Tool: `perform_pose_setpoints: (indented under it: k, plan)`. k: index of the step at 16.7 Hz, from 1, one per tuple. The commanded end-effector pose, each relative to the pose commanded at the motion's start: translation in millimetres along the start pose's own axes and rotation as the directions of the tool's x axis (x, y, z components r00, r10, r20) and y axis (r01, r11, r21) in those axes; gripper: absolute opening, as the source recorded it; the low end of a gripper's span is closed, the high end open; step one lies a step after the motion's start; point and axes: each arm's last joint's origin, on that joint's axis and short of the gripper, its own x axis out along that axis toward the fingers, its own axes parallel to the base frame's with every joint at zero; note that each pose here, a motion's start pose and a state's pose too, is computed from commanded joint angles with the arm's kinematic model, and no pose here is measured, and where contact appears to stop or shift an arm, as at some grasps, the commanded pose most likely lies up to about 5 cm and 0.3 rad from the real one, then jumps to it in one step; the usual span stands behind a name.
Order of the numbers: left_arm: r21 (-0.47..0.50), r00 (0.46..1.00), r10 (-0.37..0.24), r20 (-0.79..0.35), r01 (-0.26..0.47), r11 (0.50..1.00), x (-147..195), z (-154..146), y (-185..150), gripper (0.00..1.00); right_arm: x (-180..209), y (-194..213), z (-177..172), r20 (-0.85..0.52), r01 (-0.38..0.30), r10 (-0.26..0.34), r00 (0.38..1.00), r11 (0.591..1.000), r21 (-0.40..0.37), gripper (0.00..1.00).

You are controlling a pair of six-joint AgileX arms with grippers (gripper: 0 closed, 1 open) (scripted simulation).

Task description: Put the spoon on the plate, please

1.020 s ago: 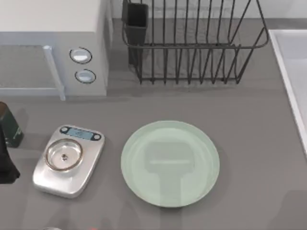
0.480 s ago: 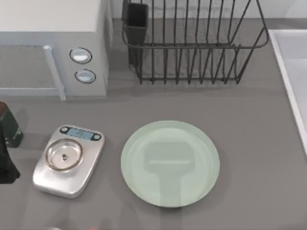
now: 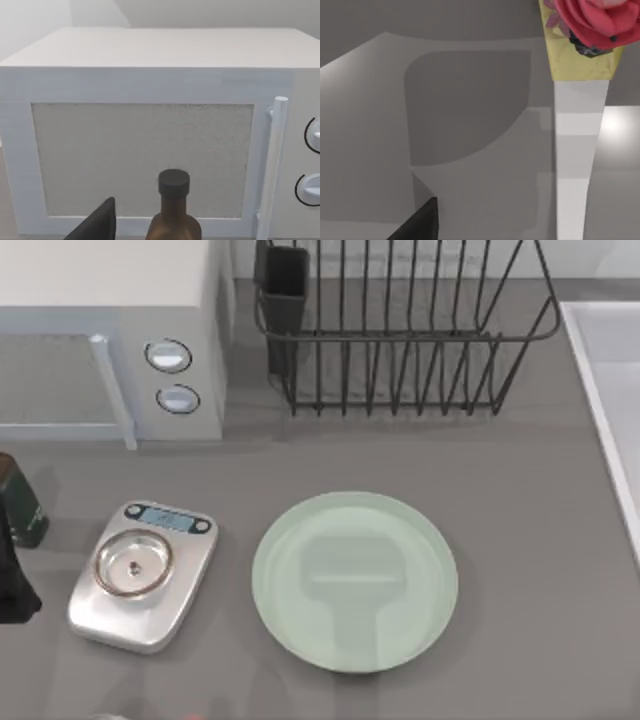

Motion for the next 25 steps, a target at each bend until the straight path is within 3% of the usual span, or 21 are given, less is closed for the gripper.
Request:
perform_pose_setpoints:
  k: [11, 19, 20, 25]
  plan:
    - [0.0, 1.0, 0.0, 0.0, 0.0, 1.0, 0, 0, 0, 1.0, 0, 0, 0, 0.0, 0.0, 0.0, 1.0, 1.0, 0.0, 0.02]
    - [0.0, 1.0, 0.0, 0.0, 0.0, 1.0, 0, 0, 0, 1.0, 0, 0, 0, 0.0, 0.0, 0.0, 1.0, 1.0, 0.0, 0.0]
    - [0.0, 1.0, 0.0, 0.0, 0.0, 1.0, 0, 0, 0, 1.0, -22, 0, 1, -0.016, 0.004, -0.003, 1.0, 0.999, 0.035, 0.0]
    - [0.0, 1.0, 0.0, 0.0, 0.0, 1.0, 0, 0, 0, 1.0, -45, -5, 1, -0.015, 0.002, -0.002, 1.0, 1.0, 0.025, 0.0]
